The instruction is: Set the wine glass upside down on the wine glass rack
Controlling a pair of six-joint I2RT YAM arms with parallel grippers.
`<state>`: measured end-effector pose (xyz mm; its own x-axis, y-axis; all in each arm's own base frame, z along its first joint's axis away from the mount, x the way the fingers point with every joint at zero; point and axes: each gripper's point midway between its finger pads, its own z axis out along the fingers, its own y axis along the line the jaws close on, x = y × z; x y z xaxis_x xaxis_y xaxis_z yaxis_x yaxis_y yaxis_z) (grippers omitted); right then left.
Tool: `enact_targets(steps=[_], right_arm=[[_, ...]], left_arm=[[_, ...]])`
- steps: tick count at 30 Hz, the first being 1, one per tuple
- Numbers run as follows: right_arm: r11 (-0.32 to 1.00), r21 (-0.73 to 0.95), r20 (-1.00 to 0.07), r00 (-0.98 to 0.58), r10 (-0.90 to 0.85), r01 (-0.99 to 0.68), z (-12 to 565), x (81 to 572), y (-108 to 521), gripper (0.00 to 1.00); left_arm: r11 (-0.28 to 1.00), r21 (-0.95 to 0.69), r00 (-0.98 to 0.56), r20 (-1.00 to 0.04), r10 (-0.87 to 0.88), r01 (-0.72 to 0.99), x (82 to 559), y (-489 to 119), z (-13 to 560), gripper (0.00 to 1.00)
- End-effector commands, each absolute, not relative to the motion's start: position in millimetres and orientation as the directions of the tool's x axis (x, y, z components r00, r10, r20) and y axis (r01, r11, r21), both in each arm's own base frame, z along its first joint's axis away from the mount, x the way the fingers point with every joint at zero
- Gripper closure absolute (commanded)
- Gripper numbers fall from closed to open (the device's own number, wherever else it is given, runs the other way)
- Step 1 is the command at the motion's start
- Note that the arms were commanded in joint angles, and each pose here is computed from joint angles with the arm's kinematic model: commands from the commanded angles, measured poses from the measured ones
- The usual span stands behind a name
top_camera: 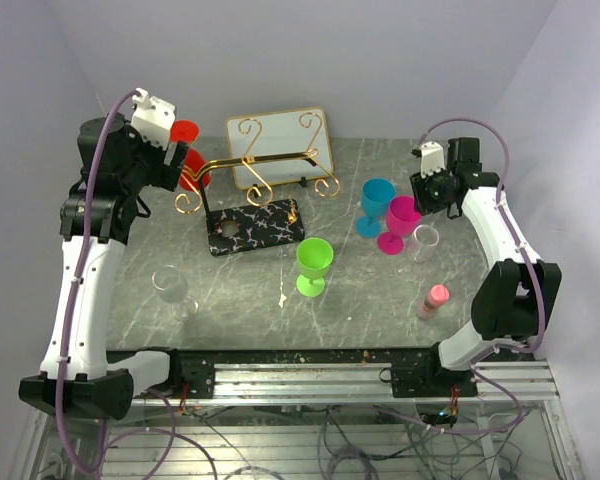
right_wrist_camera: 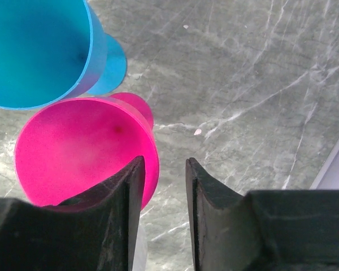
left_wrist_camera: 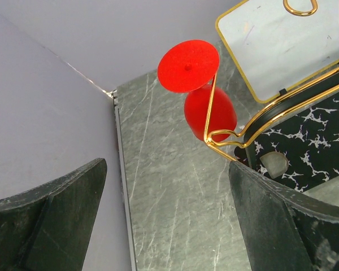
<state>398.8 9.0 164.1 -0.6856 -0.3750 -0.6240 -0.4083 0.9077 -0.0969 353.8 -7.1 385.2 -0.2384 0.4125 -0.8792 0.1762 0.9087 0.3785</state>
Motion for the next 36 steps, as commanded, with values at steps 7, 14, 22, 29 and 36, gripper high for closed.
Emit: enact_targets(steps=[7,14,22,29,36], right_arm=[[0.913,-0.095,-0.611,-0.701,-0.368,-0.397,162,405,5,0.87],[0.922,-0.170,-0.608,-0.699,-0.377,-0.349,172,407,-10,1.00],[0.947,-0.245,-0.624,-0.713,-0.320,-0.209,192,416,-51,1.00],[0.956,-0.287,-0.679,-0.689,-0.253,-0.068,217,418,-87,1.00],[0.936,-0.348,-0.721,-0.651,-0.237,0.045,251,414,-115,1.00]], left_arm=[[0.909,0.377,-0.227,-0.883,0.411,0.180,357,-6,394,0.01],[0.907,0.380,-0.235,-0.879,0.415,0.181,358,-4,392,0.01],[0.908,0.376,-0.238,-0.879,0.413,0.185,358,-5,387,0.01],[0.919,0.352,-0.228,-0.894,0.387,0.178,359,-6,387,0.01],[0.925,0.321,-0.209,-0.909,0.361,0.201,356,-13,391,0.01]])
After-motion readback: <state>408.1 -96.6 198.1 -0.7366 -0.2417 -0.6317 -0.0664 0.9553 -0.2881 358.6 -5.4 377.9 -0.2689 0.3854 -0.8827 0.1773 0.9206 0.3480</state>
